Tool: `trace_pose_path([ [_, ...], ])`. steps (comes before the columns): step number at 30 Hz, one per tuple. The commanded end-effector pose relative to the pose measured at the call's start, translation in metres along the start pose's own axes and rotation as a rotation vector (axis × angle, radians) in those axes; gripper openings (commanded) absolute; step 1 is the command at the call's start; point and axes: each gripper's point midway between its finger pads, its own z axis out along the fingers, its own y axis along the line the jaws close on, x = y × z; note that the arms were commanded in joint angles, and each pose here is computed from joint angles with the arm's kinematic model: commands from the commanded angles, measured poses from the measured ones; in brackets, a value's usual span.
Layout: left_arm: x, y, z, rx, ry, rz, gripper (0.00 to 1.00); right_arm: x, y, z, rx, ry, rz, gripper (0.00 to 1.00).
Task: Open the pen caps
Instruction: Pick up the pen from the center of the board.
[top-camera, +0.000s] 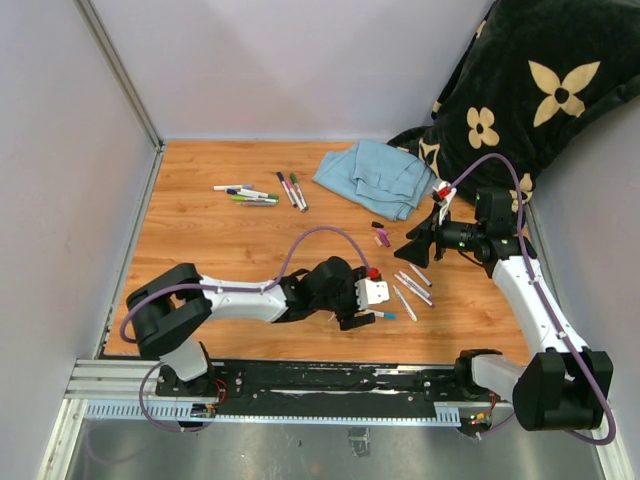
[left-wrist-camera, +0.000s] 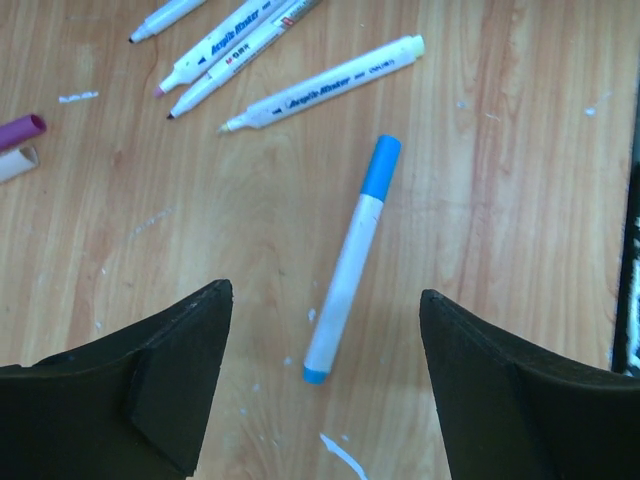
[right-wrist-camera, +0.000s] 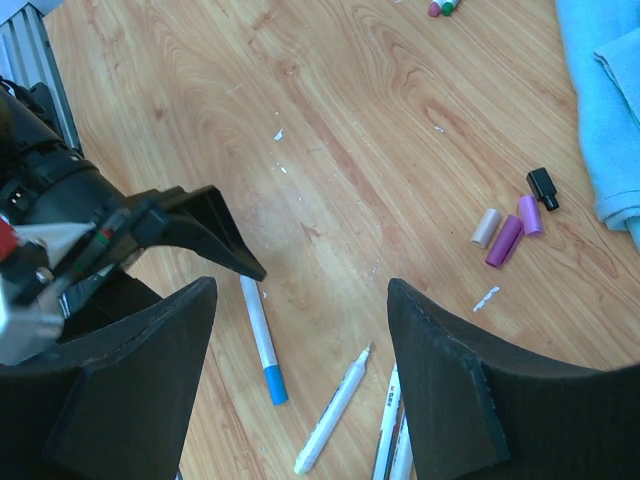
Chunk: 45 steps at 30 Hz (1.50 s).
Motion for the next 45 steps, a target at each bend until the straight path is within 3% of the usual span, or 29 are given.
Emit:
trace_pose_path([
  [1,0.021,-0.002,0.014,0.070,0.182,0.072,0.79,-0.013,0.001,-0.007,-0.001,-0.027,-0.027,0.70],
  [8,0.023,0.007,0.036,0.101,0.238,0.155,0.78,-0.015,0.000,-0.009,0.003,-0.036,-0.026,0.70],
  [12,0.017,0.002,0.045,0.154,0.233,0.151,0.71,-0.015,0.000,-0.011,0.003,-0.040,-0.021,0.70],
  [27,0.051,-0.017,0.037,0.286,0.364,0.064,0.21,-0.019,0.002,-0.014,-0.002,-0.055,-0.017,0.70],
  [31,0.063,0.004,0.017,0.188,0.386,0.012,0.17,-0.020,0.003,-0.015,-0.004,-0.060,-0.018,0.70],
  [36,0.074,0.049,-0.021,-0.063,0.388,-0.136,0.12,-0.020,0.003,-0.015,-0.006,-0.061,-0.015,0.70],
  [40,0.091,0.076,-0.050,-0.273,0.419,-0.288,0.13,-0.020,0.003,-0.015,-0.007,-0.061,-0.014,0.70],
  [45,0.109,0.077,-0.056,-0.350,0.508,-0.461,0.19,-0.019,0.003,-0.014,-0.010,-0.060,-0.010,0.70],
])
